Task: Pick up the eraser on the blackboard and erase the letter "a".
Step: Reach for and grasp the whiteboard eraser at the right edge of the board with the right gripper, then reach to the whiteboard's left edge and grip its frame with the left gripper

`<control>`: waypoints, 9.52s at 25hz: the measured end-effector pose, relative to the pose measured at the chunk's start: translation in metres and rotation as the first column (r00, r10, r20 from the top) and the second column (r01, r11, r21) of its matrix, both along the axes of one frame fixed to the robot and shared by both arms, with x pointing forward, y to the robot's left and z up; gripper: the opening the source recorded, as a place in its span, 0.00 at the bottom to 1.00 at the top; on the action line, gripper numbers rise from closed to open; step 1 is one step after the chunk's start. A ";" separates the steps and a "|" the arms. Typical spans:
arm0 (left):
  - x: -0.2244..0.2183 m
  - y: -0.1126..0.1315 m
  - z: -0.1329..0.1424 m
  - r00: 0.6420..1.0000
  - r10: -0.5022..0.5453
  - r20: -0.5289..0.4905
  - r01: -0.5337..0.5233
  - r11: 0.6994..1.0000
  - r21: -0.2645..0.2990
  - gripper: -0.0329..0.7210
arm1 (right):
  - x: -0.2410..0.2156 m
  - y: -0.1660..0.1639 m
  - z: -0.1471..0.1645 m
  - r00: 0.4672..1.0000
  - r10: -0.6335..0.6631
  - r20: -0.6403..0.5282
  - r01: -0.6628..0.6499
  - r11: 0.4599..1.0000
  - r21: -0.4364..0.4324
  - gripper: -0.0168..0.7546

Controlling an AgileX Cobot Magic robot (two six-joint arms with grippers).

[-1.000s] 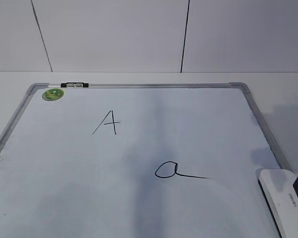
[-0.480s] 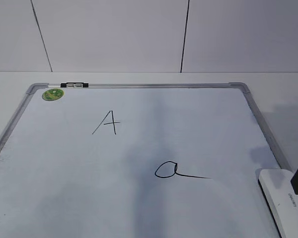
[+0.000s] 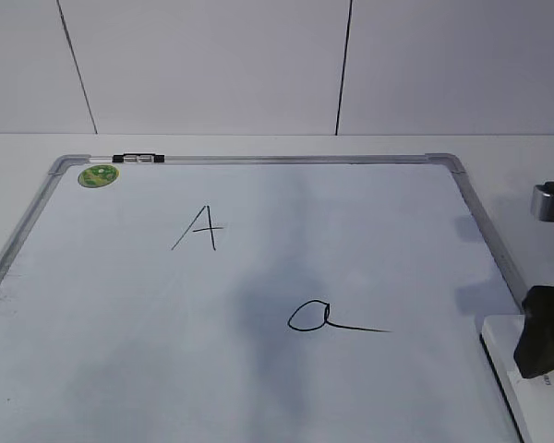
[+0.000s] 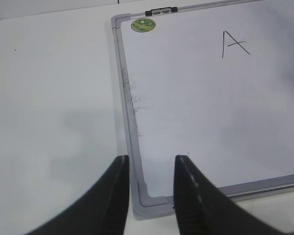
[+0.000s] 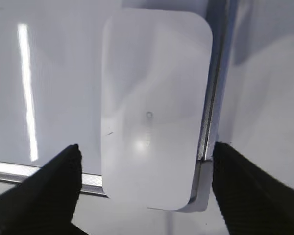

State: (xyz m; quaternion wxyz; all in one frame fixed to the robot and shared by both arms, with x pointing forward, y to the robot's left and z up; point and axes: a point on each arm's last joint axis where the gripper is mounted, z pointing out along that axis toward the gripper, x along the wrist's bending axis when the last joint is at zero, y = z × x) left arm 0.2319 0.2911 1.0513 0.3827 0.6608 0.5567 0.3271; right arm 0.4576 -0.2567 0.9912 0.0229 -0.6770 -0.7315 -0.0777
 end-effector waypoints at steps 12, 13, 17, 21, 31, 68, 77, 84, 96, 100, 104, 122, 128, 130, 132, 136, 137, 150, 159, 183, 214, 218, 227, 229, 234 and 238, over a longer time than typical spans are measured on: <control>0.000 0.000 0.000 1.000 0.000 0.000 0.000 1.000 0.000 0.36 | 0.011 0.001 -0.020 0.999 -0.004 -0.047 0.004 1.000 -0.013 0.87; 0.000 0.000 0.000 1.000 0.000 0.000 0.000 1.000 0.000 0.36 | 0.012 0.001 -0.021 0.999 -0.005 -0.044 0.004 1.000 -0.013 0.87; 0.000 0.000 0.000 1.000 0.000 0.000 0.000 1.000 0.000 0.36 | 0.013 0.001 -0.022 0.999 -0.008 -0.041 0.007 1.000 -0.013 0.87; 0.000 0.000 0.000 1.000 0.000 0.000 0.000 1.000 0.000 0.36 | 0.013 0.001 -0.022 0.999 -0.009 -0.041 0.008 1.000 -0.011 0.87; 0.000 0.000 0.000 1.000 0.000 0.000 0.000 1.000 0.000 0.36 | 0.012 0.002 -0.022 0.998 -0.011 -0.057 0.011 1.000 -0.006 0.87; 0.000 0.000 0.000 1.000 0.000 0.000 0.000 1.000 0.000 0.36 | 0.033 0.002 0.013 1.000 0.004 -0.001 -0.004 0.999 -0.036 0.75; 0.000 0.000 0.000 1.000 0.000 0.000 0.000 1.000 0.000 0.36 | 0.034 0.002 0.013 1.000 0.003 0.002 -0.003 0.999 -0.034 0.90; 0.000 0.000 0.000 1.000 0.000 0.000 0.000 1.000 0.000 0.36 | 0.029 0.003 0.013 0.999 0.004 -0.048 -0.005 1.000 -0.029 0.90; 0.000 0.000 0.000 1.000 0.000 0.000 0.000 1.000 0.000 0.36 | 0.024 0.004 0.013 0.993 -0.010 -0.115 0.009 1.000 -0.013 0.90; 0.000 0.000 0.000 1.000 0.000 0.000 0.000 1.000 0.000 0.36 | 0.024 0.004 0.013 0.993 -0.031 -0.112 0.030 0.999 -0.013 0.90; 0.000 0.000 0.000 1.000 0.000 0.000 0.000 1.000 0.000 0.36 | 0.024 0.004 0.013 0.993 -0.037 -0.113 0.036 0.999 -0.013 0.90; 0.000 0.000 0.000 1.000 0.000 0.000 0.000 1.000 0.000 0.36 | 0.007 0.003 0.013 0.988 -0.053 -0.147 0.052 0.999 -0.014 0.85; 0.000 0.000 0.000 1.000 0.000 0.000 0.000 1.000 0.000 0.36 | -0.001 0.003 0.031 0.996 -0.060 -0.059 0.060 0.998 0.003 0.84; 0.000 0.000 0.000 1.000 0.000 0.000 0.000 1.000 0.000 0.36 | -0.002 0.008 0.031 0.998 -0.043 -0.055 0.043 0.999 0.004 0.84; 0.000 0.000 0.000 1.000 0.000 0.000 0.000 1.000 0.000 0.36 | -0.003 0.015 0.031 0.999 -0.023 -0.041 0.023 1.000 0.000 0.84; 0.000 0.000 0.000 1.000 0.000 0.000 0.000 1.000 0.000 0.36 | -0.002 0.021 0.030 0.999 -0.040 -0.008 0.039 0.998 -0.049 0.84; 0.000 0.000 0.000 1.000 0.000 0.000 0.000 1.000 0.000 0.36 | -0.001 0.020 0.030 0.999 -0.047 -0.003 0.046 0.997 -0.063 0.84; 0.000 0.000 0.000 1.000 0.000 0.000 0.000 1.000 0.000 0.36 | 0.007 0.020 0.021 0.998 -0.056 -0.005 0.055 0.995 -0.086 0.84; 0.000 0.000 0.000 1.000 0.000 0.000 0.000 1.000 0.000 0.36 | 0.017 0.021 0.002 0.998 -0.019 -0.055 0.012 0.992 -0.122 0.84; 0.000 0.000 0.000 1.000 0.000 0.000 0.000 1.000 0.000 0.36 | 0.026 0.023 -0.018 0.995 -0.008 -0.100 -0.005 0.991 -0.133 0.84; 0.000 0.000 0.000 1.000 0.000 0.000 0.000 1.000 0.000 0.36 | 0.021 0.022 -0.031 0.995 -0.049 -0.090 0.037 0.991 -0.127 0.84; 0.000 0.000 0.000 1.000 0.000 0.000 0.000 1.000 0.000 0.36 | 0.022 0.023 -0.033 0.994 -0.049 -0.097 0.036 0.991 -0.129 0.84; 0.000 0.000 0.000 1.000 0.000 0.000 0.000 1.000 0.000 0.36 | 0.023 0.023 -0.034 0.994 -0.050 -0.096 0.038 0.991 -0.131 0.83; 0.000 0.000 0.000 1.000 0.000 0.000 0.000 1.000 0.000 0.36 | 0.023 0.023 -0.034 0.994 -0.050 -0.094 0.038 0.991 -0.130 0.82; 0.000 0.000 0.000 1.000 0.000 0.000 0.000 1.000 0.000 0.36 | 0.023 0.023 -0.034 0.994 -0.049 -0.094 0.037 0.991 -0.131 0.82; 0.000 0.000 0.000 1.000 0.000 0.000 0.000 1.000 0.000 0.36 | 0.023 0.023 -0.034 0.995 -0.050 -0.091 0.038 0.991 -0.131 0.82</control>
